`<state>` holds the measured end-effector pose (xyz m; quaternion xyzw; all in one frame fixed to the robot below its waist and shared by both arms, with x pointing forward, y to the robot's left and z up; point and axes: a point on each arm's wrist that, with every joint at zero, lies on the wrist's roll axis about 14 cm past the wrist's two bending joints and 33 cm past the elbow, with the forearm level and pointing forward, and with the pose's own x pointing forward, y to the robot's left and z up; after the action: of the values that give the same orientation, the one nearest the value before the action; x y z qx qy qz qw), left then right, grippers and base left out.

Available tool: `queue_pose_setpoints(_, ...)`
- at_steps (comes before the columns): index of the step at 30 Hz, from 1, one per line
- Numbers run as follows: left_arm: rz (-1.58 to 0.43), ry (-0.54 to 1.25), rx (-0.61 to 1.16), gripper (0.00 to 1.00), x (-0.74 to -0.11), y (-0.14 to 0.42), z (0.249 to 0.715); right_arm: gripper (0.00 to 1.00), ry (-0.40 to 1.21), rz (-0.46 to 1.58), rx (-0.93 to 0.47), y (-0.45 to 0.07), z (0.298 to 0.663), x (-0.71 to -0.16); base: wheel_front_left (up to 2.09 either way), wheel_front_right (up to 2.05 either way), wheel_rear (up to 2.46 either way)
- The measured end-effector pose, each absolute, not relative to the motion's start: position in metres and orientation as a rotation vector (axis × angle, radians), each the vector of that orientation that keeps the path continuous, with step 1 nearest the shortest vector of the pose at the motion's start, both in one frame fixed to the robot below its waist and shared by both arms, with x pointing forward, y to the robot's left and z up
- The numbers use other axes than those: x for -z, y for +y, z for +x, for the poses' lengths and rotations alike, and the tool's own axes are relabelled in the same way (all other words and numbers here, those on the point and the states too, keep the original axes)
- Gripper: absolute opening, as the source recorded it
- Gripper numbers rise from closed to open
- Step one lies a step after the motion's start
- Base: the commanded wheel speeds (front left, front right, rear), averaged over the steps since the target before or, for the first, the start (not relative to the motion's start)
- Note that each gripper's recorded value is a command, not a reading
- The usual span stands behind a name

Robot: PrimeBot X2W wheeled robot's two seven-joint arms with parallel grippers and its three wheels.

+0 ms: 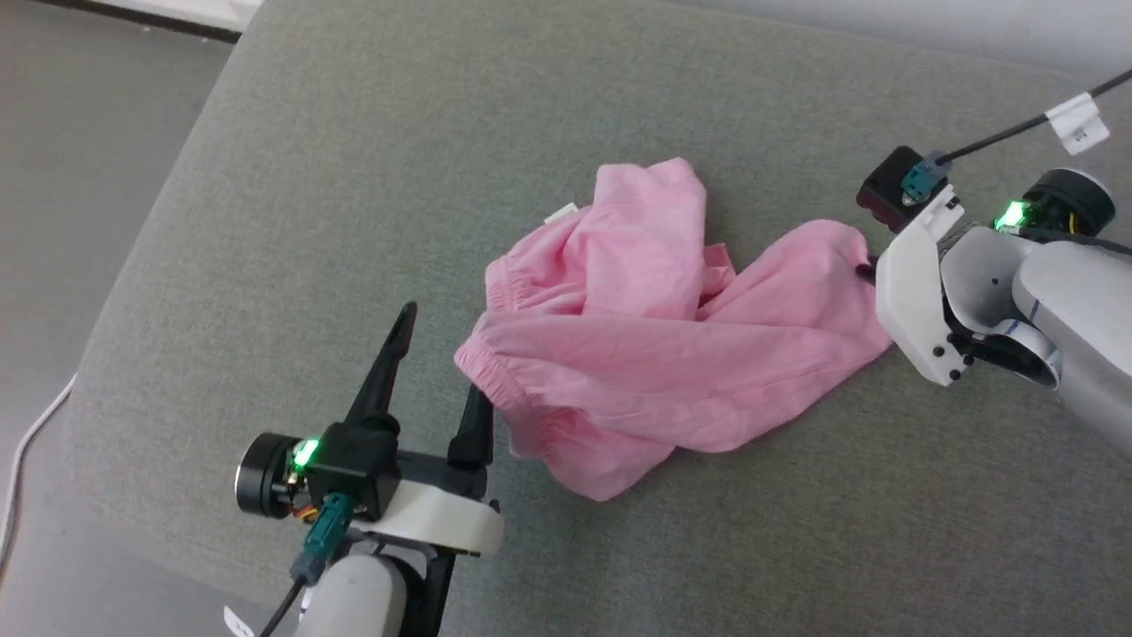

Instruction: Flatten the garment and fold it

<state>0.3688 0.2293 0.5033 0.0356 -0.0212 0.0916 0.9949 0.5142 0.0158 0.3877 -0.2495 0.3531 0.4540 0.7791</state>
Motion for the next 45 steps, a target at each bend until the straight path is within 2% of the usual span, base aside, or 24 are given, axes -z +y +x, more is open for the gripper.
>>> queue_pose_setpoints(8,0.072,-0.054,-0.144,1.0,-0.506,0.221,0.361,0.0,0.371,-0.412,-0.95,0.01,0.537,-0.472,0.0,0.0,0.0)
queue_pose_setpoints(14,0.054,-0.068,-0.065,1.0,-0.507,0.2,0.364,0.0,0.153,-0.356,-0.79,-0.056,0.556,-0.535,0.0,0.0,0.0)
queue_pose_setpoints(17,0.047,-0.078,-0.025,1.0,-0.509,0.188,0.367,0.0,0.124,-0.34,-0.709,-0.098,0.55,-0.543,0.0,0.0,0.0)
queue_pose_setpoints(24,0.033,-0.097,0.053,1.0,-0.512,0.165,0.371,0.0,0.195,-0.279,-0.581,-0.175,0.497,-0.515,0.0,0.0,0.0)
queue_pose_setpoints(34,0.029,-0.131,0.127,1.0,-0.522,0.142,0.375,0.0,0.48,-0.162,-0.359,-0.265,0.377,-0.424,0.0,0.0,0.0)
queue_pose_setpoints(39,0.031,-0.142,0.131,1.0,-0.525,0.141,0.374,0.0,0.687,-0.081,-0.293,-0.27,0.307,-0.363,0.0,0.0,0.0)
queue_pose_setpoints(42,0.035,-0.144,0.121,1.0,-0.526,0.144,0.373,0.0,0.672,-0.052,-0.267,-0.267,0.307,-0.362,0.0,0.0,0.0)
queue_pose_setpoints(43,0.037,-0.147,0.117,1.0,-0.527,0.145,0.372,0.06,0.654,-0.046,-0.256,-0.268,0.309,-0.365,0.0,0.0,0.0)
queue_pose_setpoints(44,0.039,-0.149,0.114,1.0,-0.528,0.145,0.372,0.56,0.638,-0.045,-0.249,-0.268,0.311,-0.367,0.0,0.0,0.0)
queue_pose_setpoints(45,0.04,-0.152,0.112,1.0,-0.529,0.146,0.372,1.0,0.618,-0.059,-0.25,-0.268,0.315,-0.371,0.0,0.0,0.0)
